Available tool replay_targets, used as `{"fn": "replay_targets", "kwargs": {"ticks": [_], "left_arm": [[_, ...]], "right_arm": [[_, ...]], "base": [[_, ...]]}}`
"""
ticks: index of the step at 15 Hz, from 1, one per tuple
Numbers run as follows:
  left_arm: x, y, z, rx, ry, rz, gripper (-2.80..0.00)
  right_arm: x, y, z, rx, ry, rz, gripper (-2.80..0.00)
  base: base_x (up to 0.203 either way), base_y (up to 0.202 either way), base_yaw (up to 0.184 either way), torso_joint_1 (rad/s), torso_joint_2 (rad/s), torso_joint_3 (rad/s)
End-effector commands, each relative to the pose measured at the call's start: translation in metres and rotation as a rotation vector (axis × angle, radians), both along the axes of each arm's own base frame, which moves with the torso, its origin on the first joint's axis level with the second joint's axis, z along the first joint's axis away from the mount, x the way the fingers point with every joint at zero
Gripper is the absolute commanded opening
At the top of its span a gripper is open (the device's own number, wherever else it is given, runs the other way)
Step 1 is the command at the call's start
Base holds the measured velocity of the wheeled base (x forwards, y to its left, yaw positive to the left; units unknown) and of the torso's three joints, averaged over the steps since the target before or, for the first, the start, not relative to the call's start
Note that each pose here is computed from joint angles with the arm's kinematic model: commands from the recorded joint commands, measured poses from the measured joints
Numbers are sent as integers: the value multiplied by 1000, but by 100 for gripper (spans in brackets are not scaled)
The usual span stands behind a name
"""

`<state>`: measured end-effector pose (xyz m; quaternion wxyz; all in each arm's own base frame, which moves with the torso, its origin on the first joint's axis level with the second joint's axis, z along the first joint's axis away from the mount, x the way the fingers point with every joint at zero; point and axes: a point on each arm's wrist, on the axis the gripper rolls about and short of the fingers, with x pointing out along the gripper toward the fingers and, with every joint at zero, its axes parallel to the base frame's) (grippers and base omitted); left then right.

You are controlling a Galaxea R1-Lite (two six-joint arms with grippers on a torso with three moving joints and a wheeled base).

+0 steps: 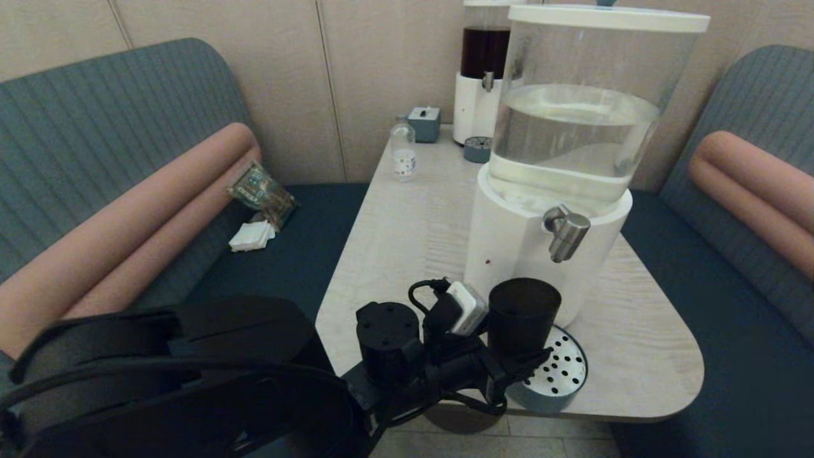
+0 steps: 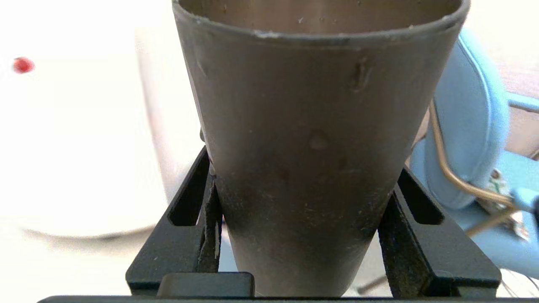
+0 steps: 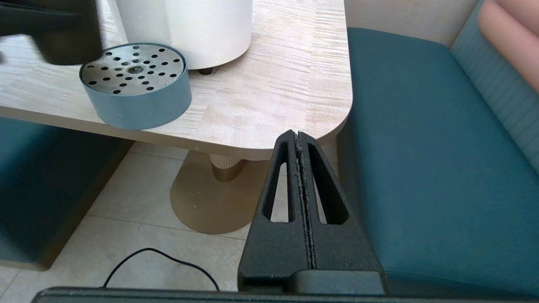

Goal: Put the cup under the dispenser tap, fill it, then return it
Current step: Place the cup next to the water dispenser

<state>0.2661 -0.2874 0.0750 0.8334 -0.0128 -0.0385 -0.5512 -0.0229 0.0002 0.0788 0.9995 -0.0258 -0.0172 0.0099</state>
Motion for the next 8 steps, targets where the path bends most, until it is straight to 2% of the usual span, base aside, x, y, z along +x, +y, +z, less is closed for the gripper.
{"fn": "replay_targets", "kwargs": {"ticks": [1, 5, 8], "left_arm": [[-9, 13, 16, -14, -9, 11, -280], [0, 44, 26, -17, -1, 108, -280], [27, 74, 35, -46, -21, 254, -280]], "right_arm": [[1, 0, -4, -1, 15, 1, -280], [1, 0, -4, -1, 14, 1, -280], [1, 0, -4, -1, 15, 1, -280]], "base": [[0, 0, 0, 0, 0, 0], [0, 0, 0, 0, 0, 0], [0, 0, 0, 0, 0, 0]]}}
